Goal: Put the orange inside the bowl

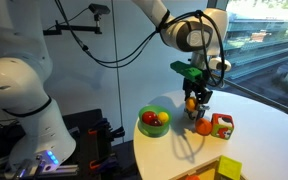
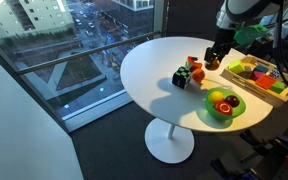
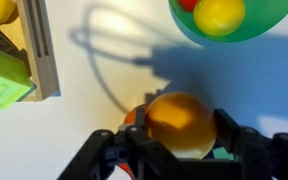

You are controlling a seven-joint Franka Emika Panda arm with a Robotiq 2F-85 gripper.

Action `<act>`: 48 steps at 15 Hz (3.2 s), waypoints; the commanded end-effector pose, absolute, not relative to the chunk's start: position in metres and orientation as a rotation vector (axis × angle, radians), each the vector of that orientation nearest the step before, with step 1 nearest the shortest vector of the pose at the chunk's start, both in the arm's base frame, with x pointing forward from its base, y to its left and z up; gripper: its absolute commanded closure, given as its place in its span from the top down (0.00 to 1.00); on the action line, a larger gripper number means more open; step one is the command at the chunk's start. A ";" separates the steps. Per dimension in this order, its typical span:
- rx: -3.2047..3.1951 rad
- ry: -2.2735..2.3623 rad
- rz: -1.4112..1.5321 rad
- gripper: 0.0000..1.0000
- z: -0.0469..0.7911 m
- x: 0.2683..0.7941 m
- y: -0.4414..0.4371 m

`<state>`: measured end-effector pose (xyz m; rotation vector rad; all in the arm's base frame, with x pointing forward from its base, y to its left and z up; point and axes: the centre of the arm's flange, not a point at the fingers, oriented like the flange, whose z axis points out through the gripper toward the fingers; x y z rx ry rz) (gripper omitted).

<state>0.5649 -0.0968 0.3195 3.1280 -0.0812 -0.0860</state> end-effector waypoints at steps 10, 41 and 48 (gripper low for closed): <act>3.157 0.243 -0.193 0.44 0.348 0.491 -0.050; 3.147 0.521 -0.291 1.00 0.298 0.450 -0.011; 3.156 0.511 -0.304 1.00 0.322 0.455 -0.020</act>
